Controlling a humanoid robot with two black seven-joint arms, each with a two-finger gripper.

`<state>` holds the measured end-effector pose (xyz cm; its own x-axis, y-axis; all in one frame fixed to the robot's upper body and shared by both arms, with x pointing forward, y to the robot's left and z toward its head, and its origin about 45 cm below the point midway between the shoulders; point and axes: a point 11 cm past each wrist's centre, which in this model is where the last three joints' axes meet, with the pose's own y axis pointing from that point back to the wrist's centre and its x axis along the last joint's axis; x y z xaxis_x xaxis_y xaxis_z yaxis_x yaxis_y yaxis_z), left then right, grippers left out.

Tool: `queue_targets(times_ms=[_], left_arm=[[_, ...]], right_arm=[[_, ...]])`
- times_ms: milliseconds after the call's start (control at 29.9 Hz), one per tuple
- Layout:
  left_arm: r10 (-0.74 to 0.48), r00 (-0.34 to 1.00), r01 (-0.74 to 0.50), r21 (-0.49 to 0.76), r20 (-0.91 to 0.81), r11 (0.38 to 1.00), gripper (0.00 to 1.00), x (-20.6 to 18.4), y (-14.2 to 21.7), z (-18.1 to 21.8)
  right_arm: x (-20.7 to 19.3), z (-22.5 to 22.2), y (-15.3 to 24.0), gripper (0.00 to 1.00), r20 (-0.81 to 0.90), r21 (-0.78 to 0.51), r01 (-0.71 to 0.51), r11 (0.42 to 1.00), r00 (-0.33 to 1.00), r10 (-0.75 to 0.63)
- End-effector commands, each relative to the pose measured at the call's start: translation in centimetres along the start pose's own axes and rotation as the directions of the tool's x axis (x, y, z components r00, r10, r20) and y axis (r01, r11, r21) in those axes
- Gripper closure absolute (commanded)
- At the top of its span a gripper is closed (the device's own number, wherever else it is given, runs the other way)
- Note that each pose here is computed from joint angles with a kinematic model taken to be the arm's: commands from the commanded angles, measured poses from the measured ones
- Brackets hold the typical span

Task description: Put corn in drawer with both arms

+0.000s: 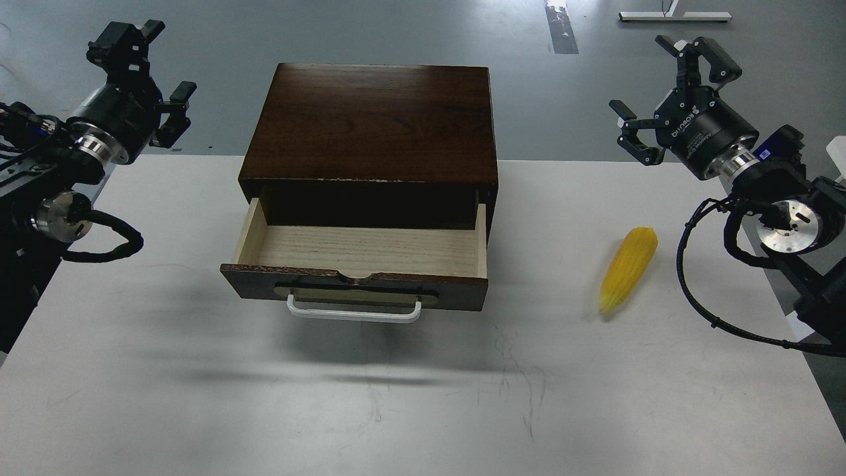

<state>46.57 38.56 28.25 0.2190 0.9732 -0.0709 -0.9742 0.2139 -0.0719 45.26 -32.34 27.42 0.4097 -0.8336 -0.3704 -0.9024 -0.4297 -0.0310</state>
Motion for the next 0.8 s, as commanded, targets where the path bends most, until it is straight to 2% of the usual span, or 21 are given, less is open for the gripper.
queue_targets(times_ms=[0, 67, 100, 201, 267, 334, 435, 468, 602, 669, 735, 769], left_arm=[[-0.007, 1.000, 0.007, 0.008, -0.001, 1.000, 0.02, -0.4, -0.1, -0.4], [-0.007, 1.000, 0.007, 0.011, -0.003, 1.000, 0.02, -0.4, 0.0, -0.6], [-0.007, 1.000, 0.007, 0.011, -0.003, 1.000, 0.02, -0.4, 0.0, -0.6], [-0.004, 1.000, 0.004, 0.017, 0.001, 1.000, 0.02, -0.1, 0.1, -0.8], [-0.005, 1.000, 0.004, 0.018, 0.002, 1.000, 0.02, -0.1, 0.1, -0.8], [-0.003, 1.000, 0.003, 0.018, 0.003, 1.000, 0.02, -0.1, 0.1, -0.8], [-0.002, 1.000, 0.002, 0.019, 0.007, 1.000, 0.02, -0.1, 0.2, -0.8], [-0.002, 1.000, 0.002, 0.019, 0.007, 1.000, 0.02, -0.1, 0.2, -0.8], [-0.003, 1.000, 0.003, 0.022, 0.009, 1.000, 0.02, -0.1, 0.2, -0.9], [-0.004, 1.000, 0.004, 0.022, 0.008, 1.000, 0.02, -0.2, 0.1, -0.9], [-0.004, 1.000, 0.004, 0.022, 0.010, 1.000, 0.02, -0.2, 0.1, -0.9], [-0.004, 1.000, 0.004, 0.022, 0.010, 1.000, 0.02, -0.2, 0.1, -0.9]], right_arm=[[0.7, -0.4, 0.6, 0.00, -0.039, -0.016, -0.009, 1.000, 0.999, 0.008], [0.4, -0.5, 0.8, 0.00, -0.151, -0.048, 0.015, 0.999, 0.988, -0.022], [0.4, -0.5, 0.8, 0.00, -0.151, -0.048, 0.015, 0.999, 0.988, -0.022], [1.1, -2.5, 1.9, 0.00, -0.416, -0.084, 0.029, 0.996, 0.907, -0.061], [0.4, -3.0, 2.5, 0.00, -0.646, -0.155, 0.069, 0.986, 0.748, -0.154], [0.2, -3.6, 2.9, 0.00, -0.733, -0.165, 0.085, 0.983, 0.656, -0.180], [0.6, -4.2, 4.1, 0.00, -0.890, -0.197, 0.058, 0.979, 0.409, -0.203], [1.0, -3.9, 4.2, 0.00, -0.926, -0.202, 0.028, 0.979, 0.320, -0.200], [1.7, -2.9, 5.3, 0.00, -0.945, -0.245, -0.021, 0.969, 0.231, -0.233], [2.9, -2.9, 6.3, 0.00, -0.943, -0.282, -0.124, 0.951, 0.221, -0.251], [3.3, -1.9, 7.5, 0.00, -0.928, -0.341, -0.247, 0.907, 0.244, -0.283], [3.3, -1.9, 7.6, 0.00, -0.928, -0.342, -0.247, 0.907, 0.244, -0.283]])
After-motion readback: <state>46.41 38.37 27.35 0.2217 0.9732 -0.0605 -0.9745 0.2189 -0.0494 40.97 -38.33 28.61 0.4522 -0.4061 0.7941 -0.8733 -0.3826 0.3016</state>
